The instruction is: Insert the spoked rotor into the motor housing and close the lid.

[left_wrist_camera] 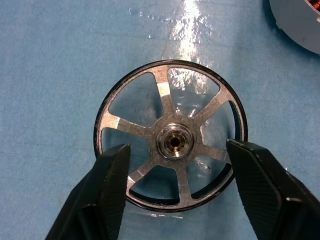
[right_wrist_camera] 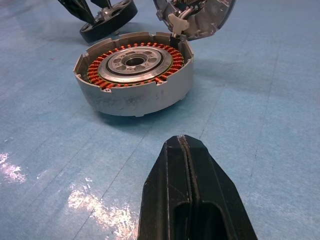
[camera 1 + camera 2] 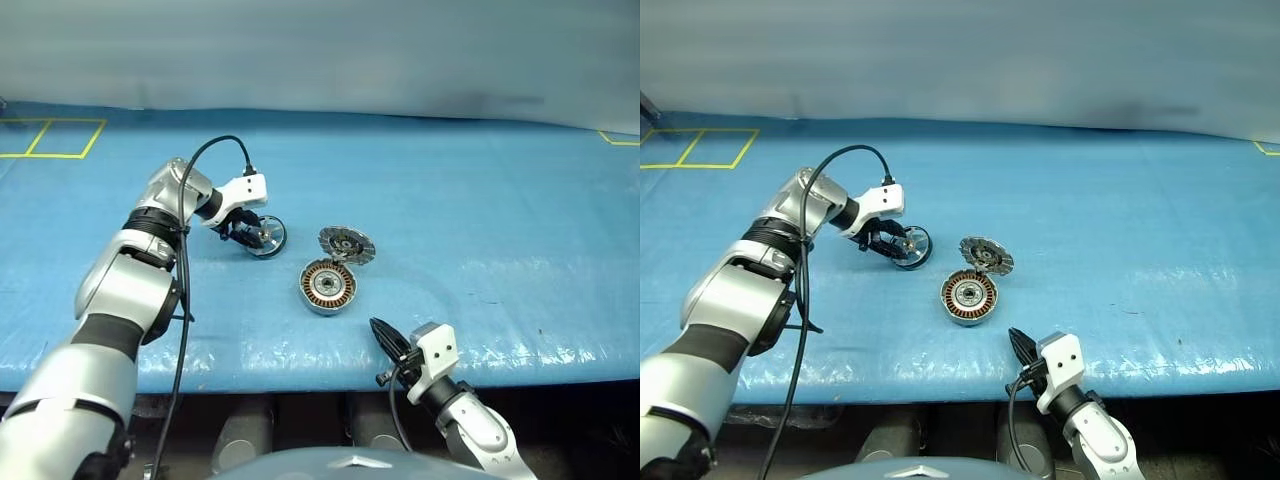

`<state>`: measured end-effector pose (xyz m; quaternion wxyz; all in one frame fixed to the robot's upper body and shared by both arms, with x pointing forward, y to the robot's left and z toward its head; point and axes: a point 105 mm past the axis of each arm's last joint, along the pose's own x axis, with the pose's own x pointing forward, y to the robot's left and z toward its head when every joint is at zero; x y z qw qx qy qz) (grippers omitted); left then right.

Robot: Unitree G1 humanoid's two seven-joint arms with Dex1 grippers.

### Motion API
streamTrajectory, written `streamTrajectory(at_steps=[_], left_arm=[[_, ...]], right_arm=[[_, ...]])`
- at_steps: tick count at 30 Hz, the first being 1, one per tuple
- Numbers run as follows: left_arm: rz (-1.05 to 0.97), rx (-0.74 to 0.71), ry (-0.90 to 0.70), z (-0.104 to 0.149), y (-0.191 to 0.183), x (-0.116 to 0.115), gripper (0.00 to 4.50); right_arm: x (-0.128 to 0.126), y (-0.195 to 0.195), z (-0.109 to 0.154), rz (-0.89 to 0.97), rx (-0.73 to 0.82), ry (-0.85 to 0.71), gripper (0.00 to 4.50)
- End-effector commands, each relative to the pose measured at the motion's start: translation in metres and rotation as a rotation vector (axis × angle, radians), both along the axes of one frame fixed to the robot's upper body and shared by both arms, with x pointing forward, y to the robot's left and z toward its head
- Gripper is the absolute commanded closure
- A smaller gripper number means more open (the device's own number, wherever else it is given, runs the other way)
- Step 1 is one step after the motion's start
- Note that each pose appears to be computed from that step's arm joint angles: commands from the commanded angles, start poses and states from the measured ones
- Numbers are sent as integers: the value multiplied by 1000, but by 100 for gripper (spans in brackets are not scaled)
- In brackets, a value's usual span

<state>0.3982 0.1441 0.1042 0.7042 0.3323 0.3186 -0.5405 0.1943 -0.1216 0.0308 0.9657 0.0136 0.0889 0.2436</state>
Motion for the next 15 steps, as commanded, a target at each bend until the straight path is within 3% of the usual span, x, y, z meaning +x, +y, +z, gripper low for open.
streamTrajectory(at_steps=[1, 3, 15], left_arm=[[11, -17, -31, 12, 2, 4, 286], [11, -18, -32, 13, 2, 4, 319], [-22, -23, -63, 24, 2, 5, 319]], right_arm=[[1, 1, 2, 7, -1, -6, 450], [1, 1, 2, 8, -2, -5, 450], [1, 2, 0, 7, -2, 7, 450]])
